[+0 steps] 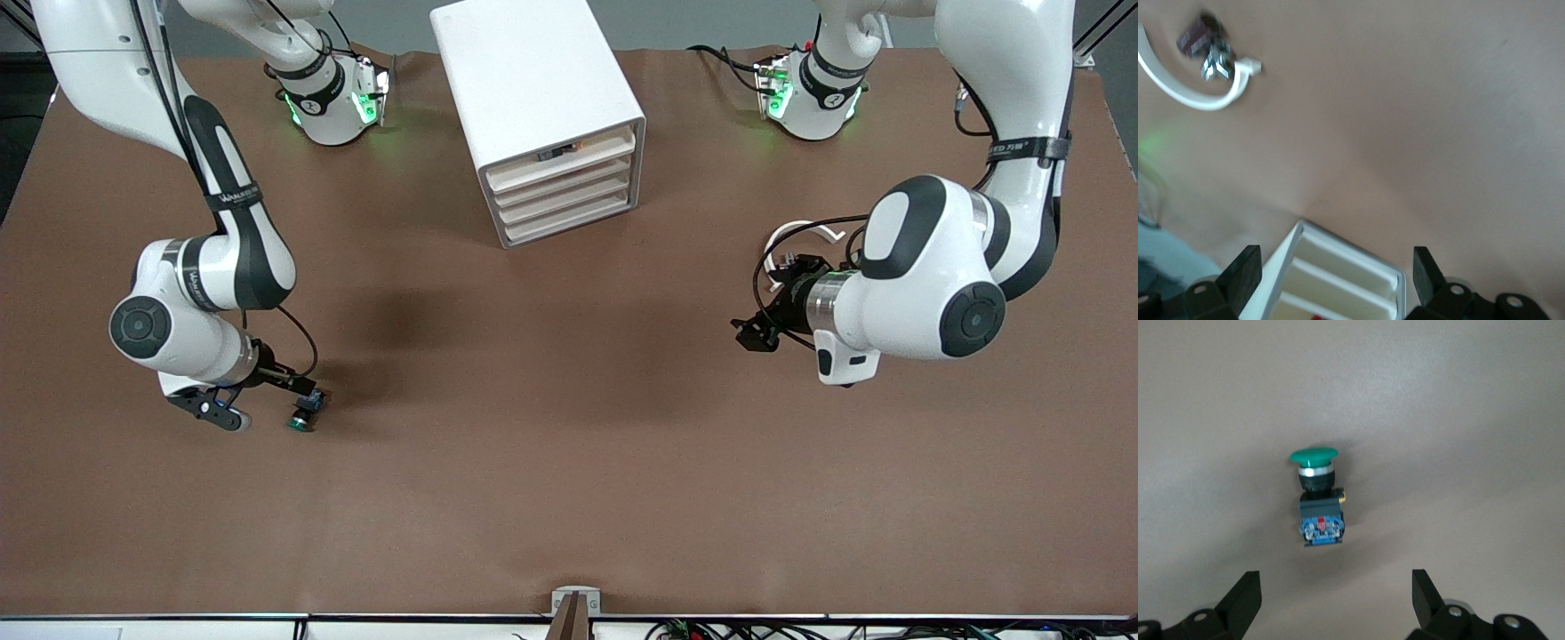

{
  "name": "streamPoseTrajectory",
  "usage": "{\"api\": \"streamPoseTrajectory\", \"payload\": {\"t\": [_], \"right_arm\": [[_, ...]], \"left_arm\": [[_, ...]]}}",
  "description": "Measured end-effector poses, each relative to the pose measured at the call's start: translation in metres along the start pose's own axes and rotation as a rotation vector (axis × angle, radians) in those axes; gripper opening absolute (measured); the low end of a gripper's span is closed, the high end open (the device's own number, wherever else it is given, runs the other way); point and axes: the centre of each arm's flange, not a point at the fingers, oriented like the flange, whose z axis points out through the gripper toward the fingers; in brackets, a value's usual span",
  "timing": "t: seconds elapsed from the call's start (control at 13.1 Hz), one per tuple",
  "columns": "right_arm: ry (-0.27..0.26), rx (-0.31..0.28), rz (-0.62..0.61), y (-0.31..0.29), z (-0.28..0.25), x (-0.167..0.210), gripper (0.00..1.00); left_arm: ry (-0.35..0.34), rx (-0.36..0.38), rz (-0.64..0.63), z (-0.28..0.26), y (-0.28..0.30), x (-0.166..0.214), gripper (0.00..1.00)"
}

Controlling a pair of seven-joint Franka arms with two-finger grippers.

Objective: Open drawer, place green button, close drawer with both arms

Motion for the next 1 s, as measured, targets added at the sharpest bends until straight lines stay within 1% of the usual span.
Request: {"api": "streamPoseTrajectory", "payload": {"t": [0.08,0.23,0.31,0.46,0.54,0.69,0.84,1.0], "right_arm": [[0.002,-0.001,-0.009,-0.002,0.003,0.005,1.00],[0.004,-0.003,-0.037,-0.004,0.011,0.015,1.00],[0.002,-0.005,-0.055,-0.004,0.017,0.019,1.00],[-0.012,-0.014,-0.074,-0.006,0.033,0.023,1.00],[-0.016,-0.016,-0.080,-0.008,0.043,0.024,1.00],[0.009,-0.006,-0.092,-0.012,0.060,0.028,1.00],[0.013,-0.005,-0.138,-0.013,0.072,0.028,1.00],[0.032,0.001,-0.167,-0.014,0.076,0.031,1.00]], "left_arm": [[-0.033,0.008,-0.040,0.008,0.003,0.002,1.00],[-0.062,0.041,-0.133,0.029,0.011,0.005,1.00],[-0.071,0.065,-0.196,0.043,0.015,0.006,1.00],[-0.110,0.114,-0.339,0.074,0.025,0.010,1.00],[-0.121,0.141,-0.383,0.091,0.030,0.007,1.00],[-0.118,0.201,-0.461,0.125,0.042,-0.015,1.00],[-0.131,0.250,-0.538,0.154,0.050,-0.038,1.00],[-0.158,0.277,-0.574,0.171,0.054,-0.049,1.00]]}}
